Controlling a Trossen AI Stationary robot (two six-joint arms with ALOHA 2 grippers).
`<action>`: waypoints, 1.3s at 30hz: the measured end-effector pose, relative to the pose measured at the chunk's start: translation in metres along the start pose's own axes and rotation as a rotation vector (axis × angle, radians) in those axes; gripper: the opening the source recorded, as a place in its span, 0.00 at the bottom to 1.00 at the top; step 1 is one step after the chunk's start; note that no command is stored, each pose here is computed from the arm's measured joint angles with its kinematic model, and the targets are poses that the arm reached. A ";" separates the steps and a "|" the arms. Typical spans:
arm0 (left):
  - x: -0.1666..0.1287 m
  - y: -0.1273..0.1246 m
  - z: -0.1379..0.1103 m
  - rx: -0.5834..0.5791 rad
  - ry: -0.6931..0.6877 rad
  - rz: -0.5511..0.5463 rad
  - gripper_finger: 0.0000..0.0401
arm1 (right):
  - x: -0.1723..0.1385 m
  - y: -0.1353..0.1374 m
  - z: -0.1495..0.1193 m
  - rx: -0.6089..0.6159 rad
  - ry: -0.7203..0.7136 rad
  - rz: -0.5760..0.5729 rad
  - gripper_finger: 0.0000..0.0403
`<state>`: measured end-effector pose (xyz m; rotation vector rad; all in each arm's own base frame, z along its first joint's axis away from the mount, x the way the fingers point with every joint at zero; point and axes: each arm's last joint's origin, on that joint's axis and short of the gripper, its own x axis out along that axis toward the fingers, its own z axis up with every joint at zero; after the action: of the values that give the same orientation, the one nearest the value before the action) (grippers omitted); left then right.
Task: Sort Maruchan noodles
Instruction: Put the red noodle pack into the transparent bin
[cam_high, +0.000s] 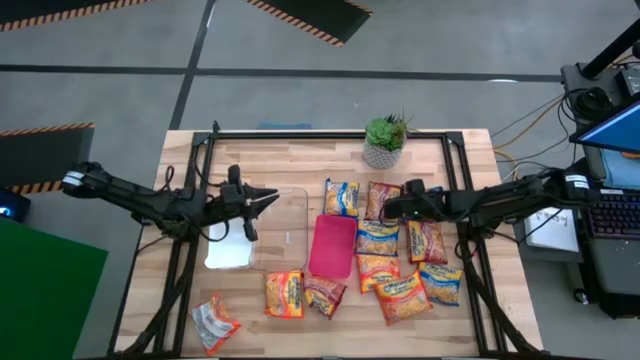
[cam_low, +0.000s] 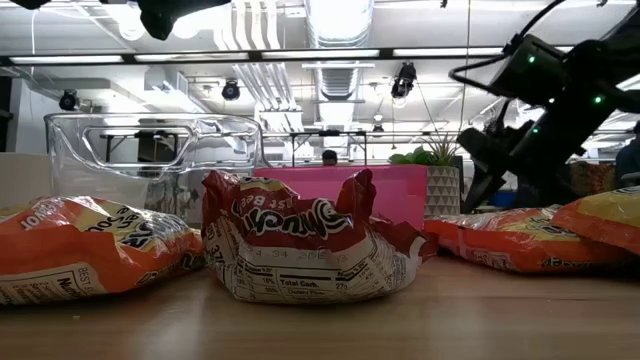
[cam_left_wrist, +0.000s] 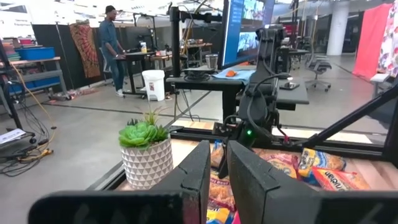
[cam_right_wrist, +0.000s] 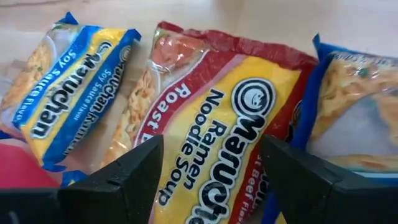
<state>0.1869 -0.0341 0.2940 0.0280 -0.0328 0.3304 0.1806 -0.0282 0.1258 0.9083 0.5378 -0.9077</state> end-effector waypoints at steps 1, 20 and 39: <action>0.000 0.000 0.000 -0.002 -0.003 0.000 0.09 | 0.002 0.000 -0.001 -0.002 0.002 -0.004 0.62; 0.000 0.000 0.002 -0.021 -0.022 -0.002 0.09 | 0.018 0.019 0.000 -0.054 0.022 -0.028 0.18; 0.000 0.000 0.002 -0.024 -0.028 -0.003 0.09 | -0.045 0.053 0.027 -0.247 -0.128 0.301 0.03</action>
<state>0.1873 -0.0344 0.2963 0.0084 -0.0644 0.3267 0.2024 -0.0161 0.1960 0.6794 0.3797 -0.6058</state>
